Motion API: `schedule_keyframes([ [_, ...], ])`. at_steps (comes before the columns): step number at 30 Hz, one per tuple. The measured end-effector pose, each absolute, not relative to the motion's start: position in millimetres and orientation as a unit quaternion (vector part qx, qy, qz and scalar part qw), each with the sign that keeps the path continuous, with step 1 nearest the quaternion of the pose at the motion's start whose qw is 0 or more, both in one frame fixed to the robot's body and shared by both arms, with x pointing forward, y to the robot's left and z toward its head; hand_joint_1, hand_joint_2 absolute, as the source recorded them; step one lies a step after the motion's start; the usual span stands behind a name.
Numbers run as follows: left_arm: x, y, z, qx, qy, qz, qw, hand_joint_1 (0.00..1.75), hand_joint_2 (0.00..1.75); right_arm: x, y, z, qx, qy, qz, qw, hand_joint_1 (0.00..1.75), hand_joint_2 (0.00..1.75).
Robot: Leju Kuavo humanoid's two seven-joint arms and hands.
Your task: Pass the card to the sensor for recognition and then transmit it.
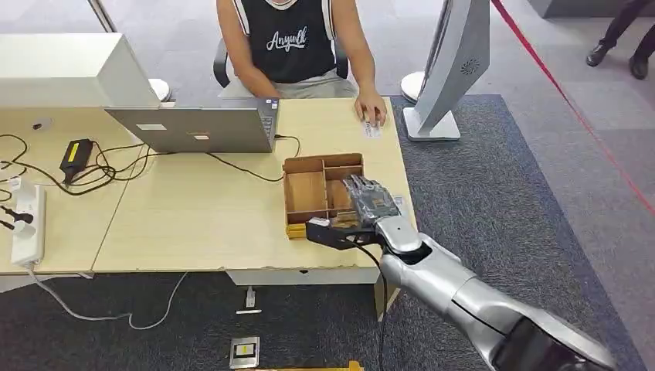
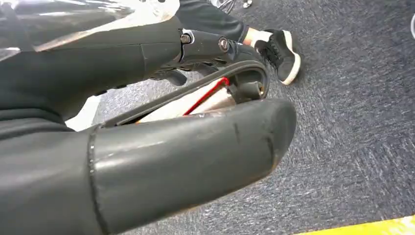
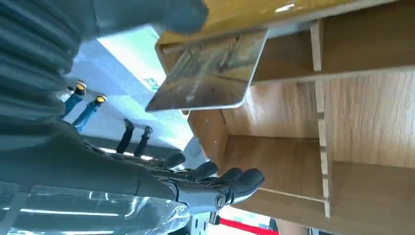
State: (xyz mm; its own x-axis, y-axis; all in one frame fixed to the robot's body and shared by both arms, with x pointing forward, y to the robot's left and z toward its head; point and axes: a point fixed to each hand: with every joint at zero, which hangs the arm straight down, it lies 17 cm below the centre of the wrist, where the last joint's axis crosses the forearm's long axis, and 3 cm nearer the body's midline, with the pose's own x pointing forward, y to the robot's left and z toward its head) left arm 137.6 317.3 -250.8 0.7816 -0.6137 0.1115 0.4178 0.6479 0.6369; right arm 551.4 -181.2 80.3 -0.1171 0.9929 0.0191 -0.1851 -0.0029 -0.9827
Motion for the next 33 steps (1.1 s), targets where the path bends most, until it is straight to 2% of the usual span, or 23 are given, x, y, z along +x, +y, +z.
schedule_keyframes([
  [33,139.6,317.0,-250.2,0.305,-0.165,-0.292,0.891,0.0,0.0,548.7,-177.7,76.9,-0.411,-0.488,0.571,0.516,1.75,1.75],
])
